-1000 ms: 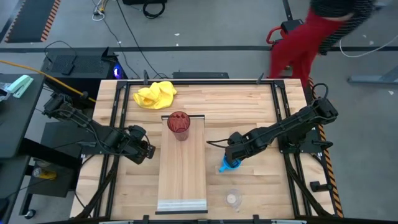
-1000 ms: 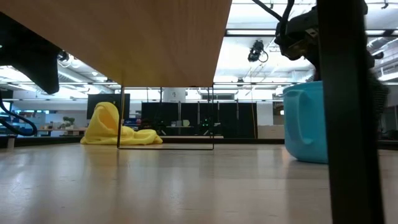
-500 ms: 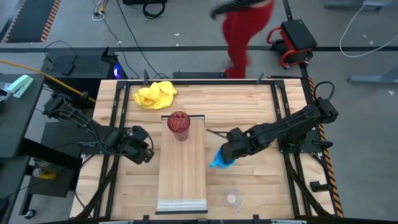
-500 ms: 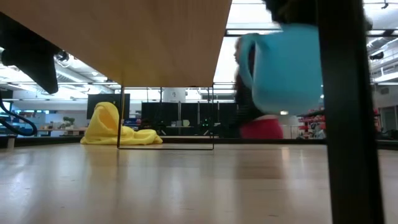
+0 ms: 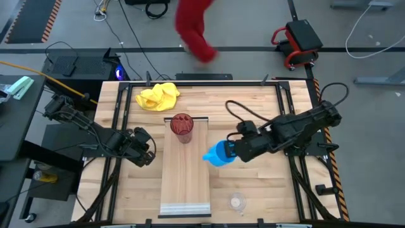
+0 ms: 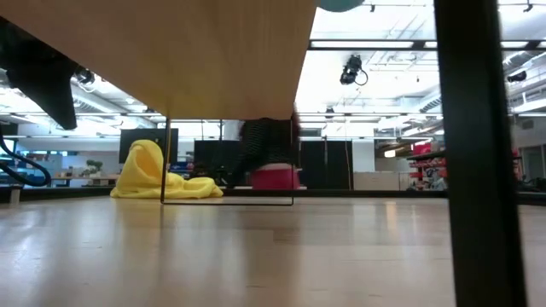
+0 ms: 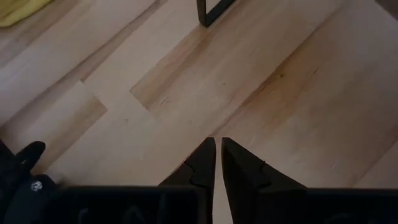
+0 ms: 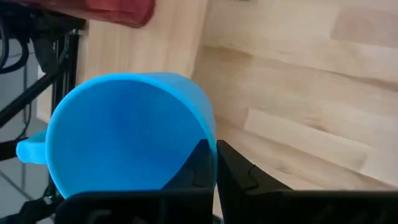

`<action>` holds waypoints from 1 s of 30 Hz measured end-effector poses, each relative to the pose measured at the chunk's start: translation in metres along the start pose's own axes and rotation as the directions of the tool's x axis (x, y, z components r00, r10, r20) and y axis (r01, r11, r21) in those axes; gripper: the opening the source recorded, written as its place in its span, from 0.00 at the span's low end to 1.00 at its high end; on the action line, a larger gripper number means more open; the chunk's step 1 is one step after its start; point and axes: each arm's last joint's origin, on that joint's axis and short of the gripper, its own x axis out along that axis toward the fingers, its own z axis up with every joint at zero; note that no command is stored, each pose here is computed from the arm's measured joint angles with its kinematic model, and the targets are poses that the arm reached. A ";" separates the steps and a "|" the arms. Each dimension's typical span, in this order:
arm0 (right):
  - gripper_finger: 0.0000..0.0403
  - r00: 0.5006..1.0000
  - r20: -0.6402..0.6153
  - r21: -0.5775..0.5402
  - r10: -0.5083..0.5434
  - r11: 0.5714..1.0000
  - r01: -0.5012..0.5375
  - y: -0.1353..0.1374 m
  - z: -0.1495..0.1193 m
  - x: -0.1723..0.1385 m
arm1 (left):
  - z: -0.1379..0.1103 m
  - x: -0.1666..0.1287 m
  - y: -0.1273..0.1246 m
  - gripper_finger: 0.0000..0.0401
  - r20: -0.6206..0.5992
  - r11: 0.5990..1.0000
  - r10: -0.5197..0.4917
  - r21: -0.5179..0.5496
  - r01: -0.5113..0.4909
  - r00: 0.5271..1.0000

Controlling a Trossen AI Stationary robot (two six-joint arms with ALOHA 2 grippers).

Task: Stack small to large cups/mugs on shelf
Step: Put the blue mug on the shelf

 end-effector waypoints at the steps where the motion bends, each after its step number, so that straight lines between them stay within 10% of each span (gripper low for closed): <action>1: 0.01 1.000 0.003 -0.018 0.002 1.000 -0.002 0.006 0.001 0.003 | 0.000 0.000 0.000 0.09 0.002 1.000 0.001 0.000 -0.001 1.000; 11: 0.01 0.999 0.027 -0.181 -0.043 0.982 0.047 0.052 0.004 0.021 | 0.000 0.000 0.000 0.06 0.004 1.000 0.002 -0.013 -0.002 1.000; 30: 0.01 0.996 0.078 -0.118 0.045 0.992 -0.036 0.086 -0.010 0.070 | 0.000 0.000 0.000 0.03 0.016 0.996 0.004 -0.089 -0.003 1.000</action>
